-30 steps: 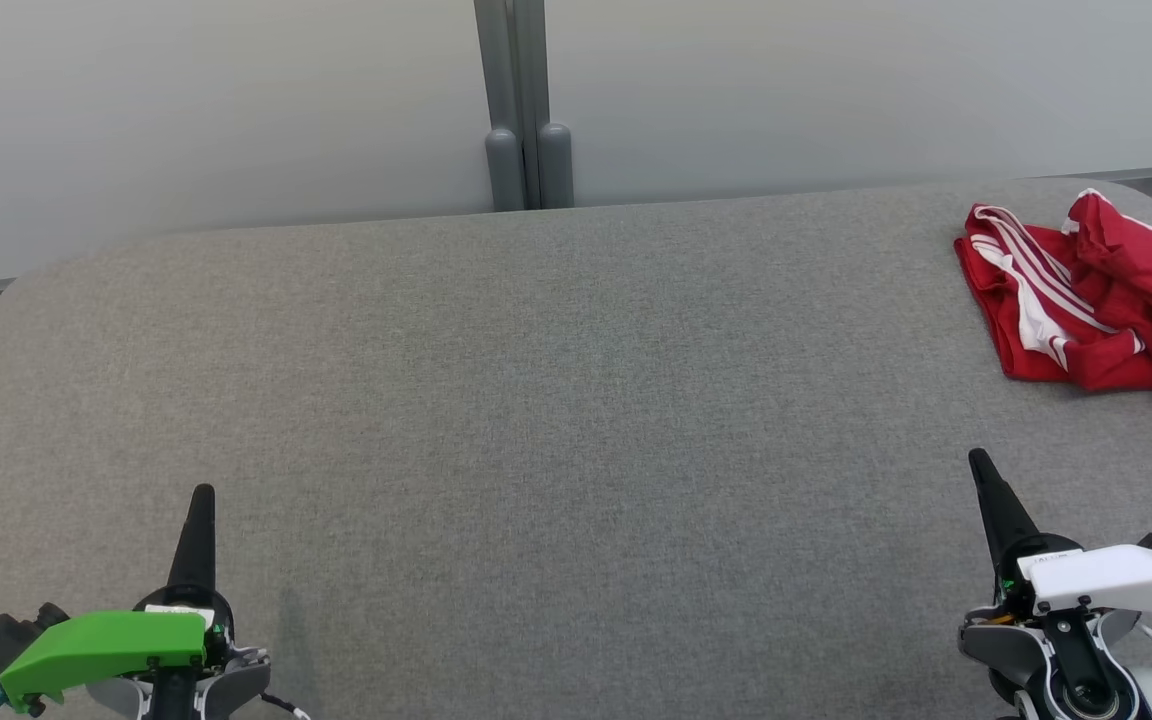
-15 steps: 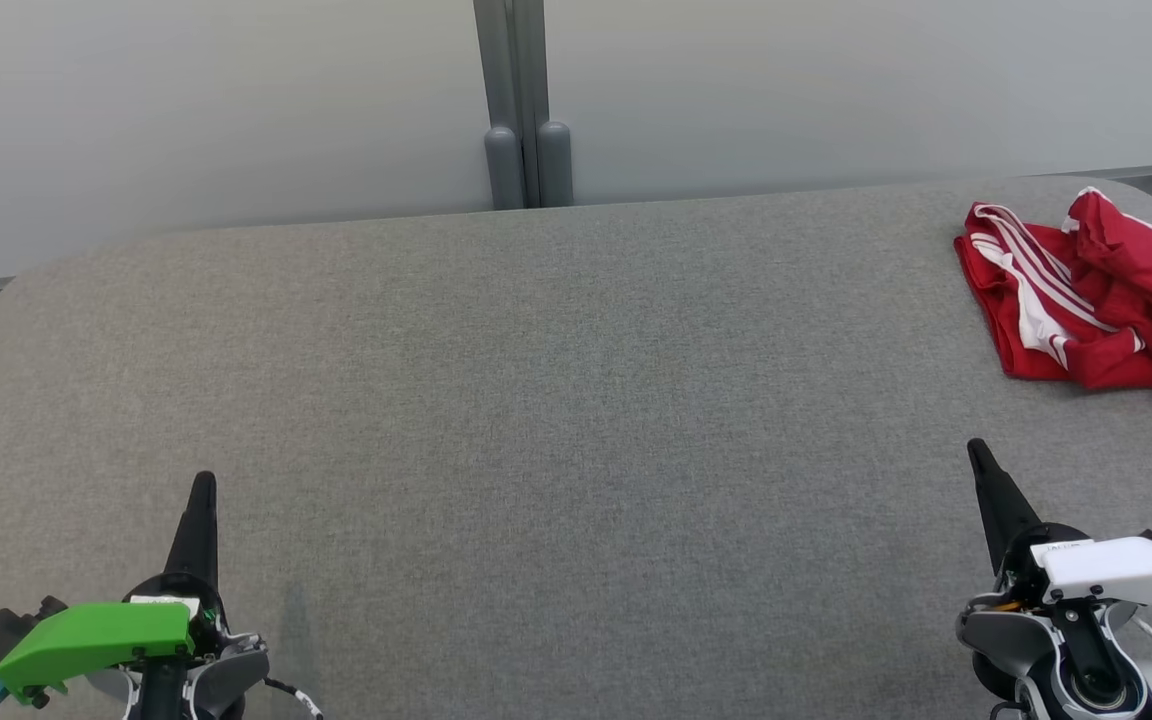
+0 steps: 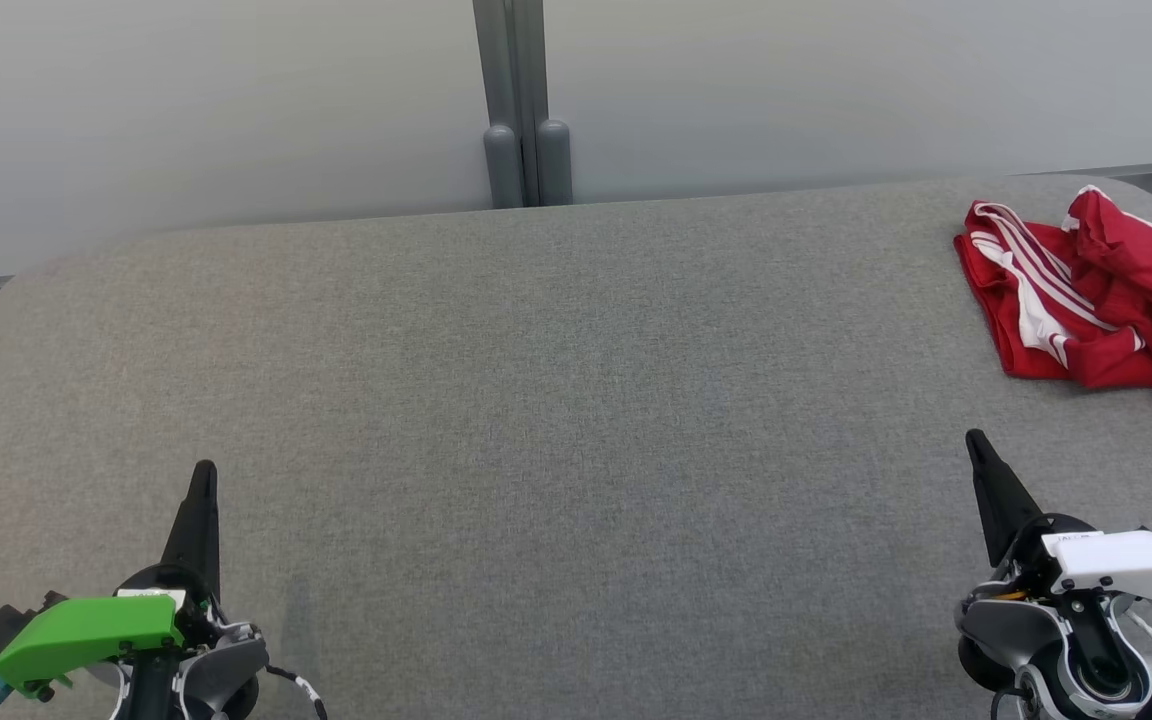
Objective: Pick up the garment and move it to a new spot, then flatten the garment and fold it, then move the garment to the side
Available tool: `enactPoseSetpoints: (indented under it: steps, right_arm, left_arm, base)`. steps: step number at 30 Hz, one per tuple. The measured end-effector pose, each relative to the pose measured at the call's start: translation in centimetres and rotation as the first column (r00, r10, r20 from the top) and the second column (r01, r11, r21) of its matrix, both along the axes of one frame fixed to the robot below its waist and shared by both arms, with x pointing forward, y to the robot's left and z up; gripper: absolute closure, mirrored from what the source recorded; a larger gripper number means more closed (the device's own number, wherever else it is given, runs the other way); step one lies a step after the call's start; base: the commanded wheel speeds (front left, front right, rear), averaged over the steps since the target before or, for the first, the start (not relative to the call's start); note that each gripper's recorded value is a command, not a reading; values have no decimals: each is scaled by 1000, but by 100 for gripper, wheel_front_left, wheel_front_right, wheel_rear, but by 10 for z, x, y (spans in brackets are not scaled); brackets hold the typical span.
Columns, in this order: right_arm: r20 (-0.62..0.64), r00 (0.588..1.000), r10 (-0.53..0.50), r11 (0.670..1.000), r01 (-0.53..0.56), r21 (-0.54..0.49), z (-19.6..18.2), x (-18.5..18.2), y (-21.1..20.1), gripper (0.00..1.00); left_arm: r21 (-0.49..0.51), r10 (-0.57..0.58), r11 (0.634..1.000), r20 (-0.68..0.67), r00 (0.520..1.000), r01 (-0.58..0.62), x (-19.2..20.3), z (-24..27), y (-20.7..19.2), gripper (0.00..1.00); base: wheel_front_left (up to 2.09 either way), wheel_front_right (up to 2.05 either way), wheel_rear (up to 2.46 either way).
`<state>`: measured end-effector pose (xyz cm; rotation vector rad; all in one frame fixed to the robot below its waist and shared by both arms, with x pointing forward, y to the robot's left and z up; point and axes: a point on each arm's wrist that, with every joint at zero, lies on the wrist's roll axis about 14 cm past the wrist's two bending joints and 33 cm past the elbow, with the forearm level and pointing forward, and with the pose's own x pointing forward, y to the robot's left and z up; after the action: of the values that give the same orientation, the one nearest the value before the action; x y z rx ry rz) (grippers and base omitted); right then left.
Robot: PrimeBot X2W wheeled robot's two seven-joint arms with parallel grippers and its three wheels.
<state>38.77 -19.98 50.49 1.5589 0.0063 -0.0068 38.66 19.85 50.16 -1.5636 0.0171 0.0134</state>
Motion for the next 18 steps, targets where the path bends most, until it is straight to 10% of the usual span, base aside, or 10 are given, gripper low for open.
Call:
enactPoseSetpoints:
  steps: [18]
  right_arm:
    - [4, 1000, 0, 1000, 0, 17, 1, 1, 0, 100]
  left_arm:
    - [-14, 1, 1000, 7, 1000, -1, 1, 2, 0, 100]
  base:
    - [0, 0, 0]
